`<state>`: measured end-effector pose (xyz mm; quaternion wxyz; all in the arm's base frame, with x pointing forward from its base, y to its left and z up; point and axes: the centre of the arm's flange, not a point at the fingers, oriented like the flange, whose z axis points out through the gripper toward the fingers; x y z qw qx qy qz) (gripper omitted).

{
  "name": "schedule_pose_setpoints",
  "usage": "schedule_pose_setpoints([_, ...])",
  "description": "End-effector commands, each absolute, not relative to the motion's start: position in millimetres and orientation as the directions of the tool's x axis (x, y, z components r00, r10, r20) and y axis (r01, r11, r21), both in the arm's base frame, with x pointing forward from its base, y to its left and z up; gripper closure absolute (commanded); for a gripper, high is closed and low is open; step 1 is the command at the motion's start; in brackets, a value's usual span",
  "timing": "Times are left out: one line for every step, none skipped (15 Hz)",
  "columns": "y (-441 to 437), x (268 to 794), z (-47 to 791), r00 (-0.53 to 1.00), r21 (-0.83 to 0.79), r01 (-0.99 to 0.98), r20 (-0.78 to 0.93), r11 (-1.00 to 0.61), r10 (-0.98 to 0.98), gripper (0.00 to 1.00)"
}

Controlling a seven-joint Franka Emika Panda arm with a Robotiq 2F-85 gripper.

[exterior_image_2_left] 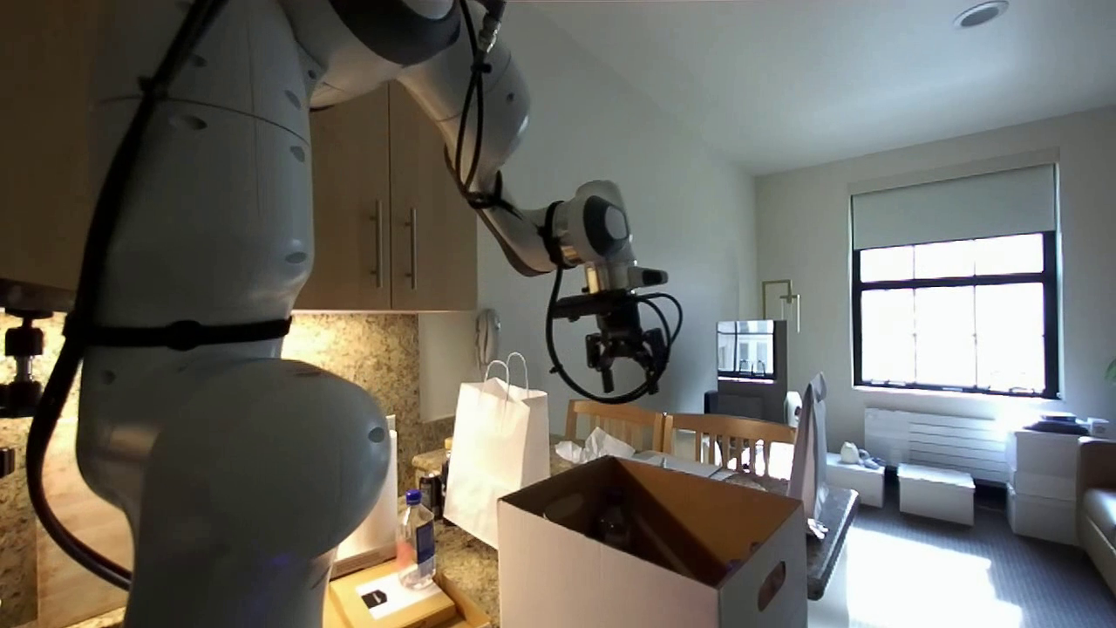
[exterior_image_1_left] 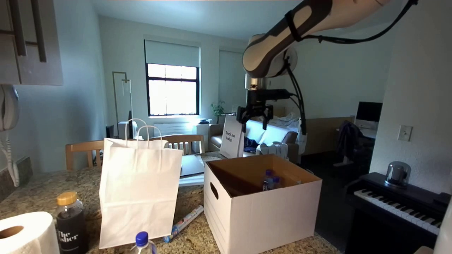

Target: Pick up the bottle from the box and put them on the counter

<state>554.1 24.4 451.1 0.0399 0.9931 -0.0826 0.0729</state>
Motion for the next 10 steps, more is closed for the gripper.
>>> schedule_pose_setpoints([-28.7,570.7,442.1,0.948,0.098,-0.303,0.130,-0.948,-0.290,0.00])
schedule_pose_setpoints([-35.9,573.2,435.8,0.944,0.118,-0.319,0.122,-0.940,-0.305,0.00])
schedule_pose_setpoints([-36.4,576.6,427.4,0.944,0.160,-0.322,0.131,-0.933,-0.303,0.00])
schedule_pose_setpoints([-35.6,579.7,417.9,0.950,0.195,-0.309,0.115,-0.931,-0.291,0.00])
schedule_pose_setpoints([-30.5,581.9,407.4,0.953,0.222,-0.301,0.097,-0.928,-0.286,0.00])
schedule_pose_setpoints([-25.6,582.1,397.9,0.952,0.245,-0.306,0.086,-0.920,-0.293,0.00])
schedule_pose_setpoints([-24.8,582.2,391.0,0.944,0.257,-0.330,0.080,-0.908,-0.320,0.00])
schedule_pose_setpoints([-25.4,582.7,385.3,0.933,0.262,-0.359,0.076,-0.896,-0.352,0.00])
schedule_pose_setpoints([-28.8,582.9,380.5,0.919,0.247,-0.392,0.065,-0.886,-0.388,0.00])
schedule_pose_setpoints([-32.4,582.3,375.4,0.906,0.220,-0.420,0.045,-0.880,-0.421,0.00])
